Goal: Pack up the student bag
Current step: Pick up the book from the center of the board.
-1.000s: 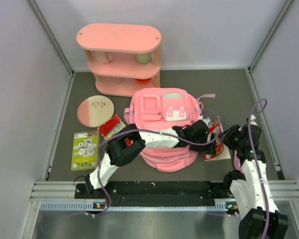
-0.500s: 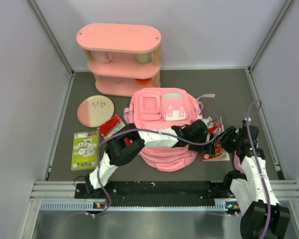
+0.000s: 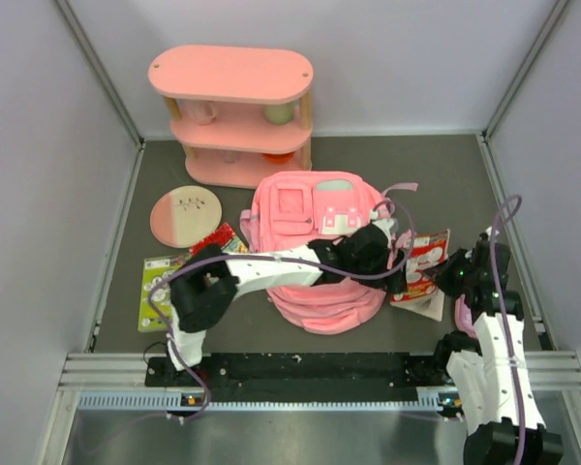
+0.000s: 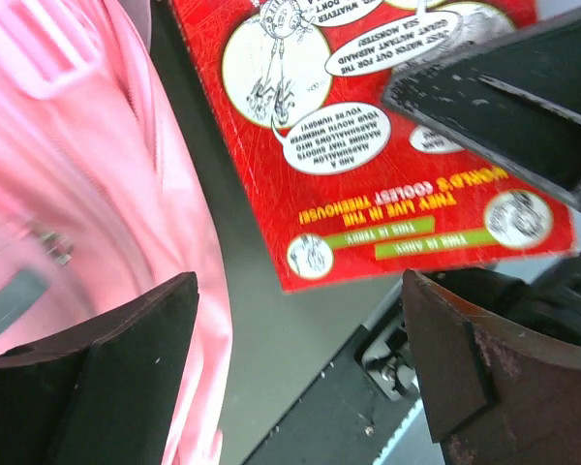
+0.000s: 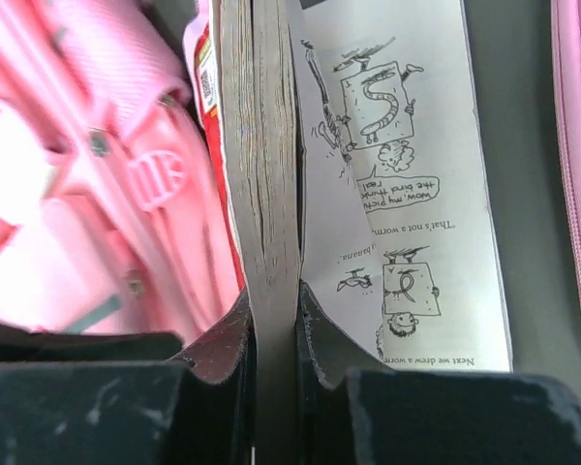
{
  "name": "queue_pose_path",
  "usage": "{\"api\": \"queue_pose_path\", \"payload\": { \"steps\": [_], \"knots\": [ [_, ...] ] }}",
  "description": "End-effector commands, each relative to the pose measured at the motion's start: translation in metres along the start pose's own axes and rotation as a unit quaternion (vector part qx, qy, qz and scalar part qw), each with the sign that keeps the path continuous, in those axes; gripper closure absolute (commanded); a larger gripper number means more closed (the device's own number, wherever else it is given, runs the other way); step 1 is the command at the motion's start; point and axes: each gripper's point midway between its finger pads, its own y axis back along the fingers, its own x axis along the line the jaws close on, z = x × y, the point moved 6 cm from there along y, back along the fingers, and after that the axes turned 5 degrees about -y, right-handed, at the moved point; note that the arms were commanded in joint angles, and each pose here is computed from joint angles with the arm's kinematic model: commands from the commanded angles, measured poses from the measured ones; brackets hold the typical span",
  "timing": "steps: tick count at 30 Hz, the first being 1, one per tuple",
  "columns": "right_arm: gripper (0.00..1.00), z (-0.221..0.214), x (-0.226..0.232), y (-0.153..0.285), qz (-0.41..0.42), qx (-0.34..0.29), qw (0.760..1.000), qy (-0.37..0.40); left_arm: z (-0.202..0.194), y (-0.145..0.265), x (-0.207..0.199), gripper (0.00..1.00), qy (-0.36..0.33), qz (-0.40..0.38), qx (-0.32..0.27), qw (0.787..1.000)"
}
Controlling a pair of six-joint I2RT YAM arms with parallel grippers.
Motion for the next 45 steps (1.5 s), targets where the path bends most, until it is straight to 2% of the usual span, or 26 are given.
{"api": "queue_pose_path", "payload": {
  "steps": [1, 4, 7, 10, 11, 12, 14, 17, 20, 22, 25, 28, 30, 31, 34, 35, 36, 37, 38, 39, 41, 43, 45],
  "knots": [
    [1.00, 0.033, 0.047, 0.044, 0.066, -0.076, 0.995, 0.000, 0.058, 0.095, -0.025, 0.09, -0.043, 0.005, -0.143, 0.989],
    [1.00, 0.037, 0.061, 0.066, 0.102, -0.102, 0.990, 0.004, 0.064, 0.131, -0.014, 0.04, -0.043, 0.029, -0.187, 0.981],
    [1.00, 0.032, 0.076, 0.085, 0.159, -0.098, 0.982, 0.011, 0.064, 0.161, 0.003, 0.02, -0.024, 0.027, -0.212, 0.977],
    [1.00, 0.021, 0.096, 0.098, 0.251, -0.061, 0.966, 0.024, 0.066, 0.183, 0.016, 0.01, -0.010, 0.005, -0.235, 0.972],
    [1.00, 0.013, 0.104, 0.104, 0.295, -0.023, 0.955, 0.027, 0.073, 0.189, 0.021, 0.01, -0.003, -0.003, -0.253, 0.968],
    [1.00, 0.013, 0.111, 0.108, 0.327, -0.017, 0.944, 0.040, 0.074, 0.193, 0.021, 0.01, -0.003, -0.013, -0.258, 0.966],
    [1.00, 0.001, 0.116, 0.112, 0.373, 0.036, 0.926, 0.043, 0.071, 0.198, 0.023, 0.01, -0.005, -0.036, -0.256, 0.966],
    [1.00, -0.006, 0.120, 0.119, 0.415, 0.065, 0.906, 0.055, 0.076, 0.199, 0.016, 0.01, -0.010, -0.074, -0.267, 0.961],
    [1.00, -0.014, 0.120, 0.122, 0.448, 0.099, 0.886, 0.063, 0.082, 0.199, 0.004, 0.01, 0.005, -0.136, -0.293, 0.946],
    [1.00, -0.018, 0.119, 0.120, 0.457, 0.109, 0.880, 0.069, 0.089, 0.200, -0.007, 0.01, 0.001, -0.182, -0.313, 0.932],
    [1.00, -0.022, 0.122, 0.128, 0.485, 0.120, 0.862, 0.081, 0.098, 0.194, -0.012, 0.01, -0.001, -0.186, -0.305, 0.934],
    [1.00, -0.025, 0.122, 0.128, 0.491, 0.138, 0.856, 0.082, 0.099, 0.189, -0.014, 0.02, 0.002, -0.207, -0.304, 0.930],
    [1.00, -0.027, 0.121, 0.128, 0.498, 0.148, 0.850, 0.088, 0.101, 0.188, -0.016, 0.06, 0.001, -0.220, -0.306, 0.926],
    [1.00, -0.027, 0.122, 0.128, 0.503, 0.147, 0.846, 0.092, 0.101, 0.186, -0.016, 0.11, 0.003, -0.223, -0.302, 0.927],
    [1.00, -0.027, 0.121, 0.124, 0.506, 0.152, 0.843, 0.103, 0.099, 0.186, -0.015, 0.46, 0.005, -0.223, -0.302, 0.927],
    [0.87, -0.028, 0.115, 0.114, 0.473, 0.162, 0.863, 0.073, 0.099, 0.186, -0.012, 0.55, 0.007, -0.218, -0.304, 0.927],
    [0.74, -0.026, 0.115, 0.111, 0.458, 0.153, 0.873, 0.072, 0.098, 0.190, -0.009, 0.78, 0.012, -0.207, -0.312, 0.927],
    [0.64, -0.021, 0.112, 0.099, 0.428, 0.125, 0.892, 0.070, 0.098, 0.192, -0.005, 0.86, 0.016, -0.195, -0.316, 0.928],
    [0.28, -0.019, 0.109, 0.094, 0.407, 0.111, 0.904, 0.066, 0.098, 0.195, 0.000, 0.92, 0.020, -0.179, -0.322, 0.929],
    [0.13, -0.019, 0.104, 0.093, 0.369, 0.111, 0.921, 0.050, 0.093, 0.202, 0.006, 0.97, 0.025, -0.157, -0.318, 0.935],
    [0.01, -0.008, 0.095, 0.085, 0.309, 0.044, 0.948, 0.060, 0.093, 0.213, 0.024, 0.98, 0.025, -0.100, -0.335, 0.937],
    [0.01, -0.003, 0.085, 0.089, 0.255, 0.002, 0.965, 0.059, 0.087, 0.231, 0.039, 1.00, 0.026, -0.048, -0.348, 0.936],
    [0.01, -0.004, 0.087, 0.093, 0.263, 0.001, 0.963, 0.059, 0.080, 0.248, 0.049, 1.00, 0.033, -0.021, -0.366, 0.930]
  ]
}}
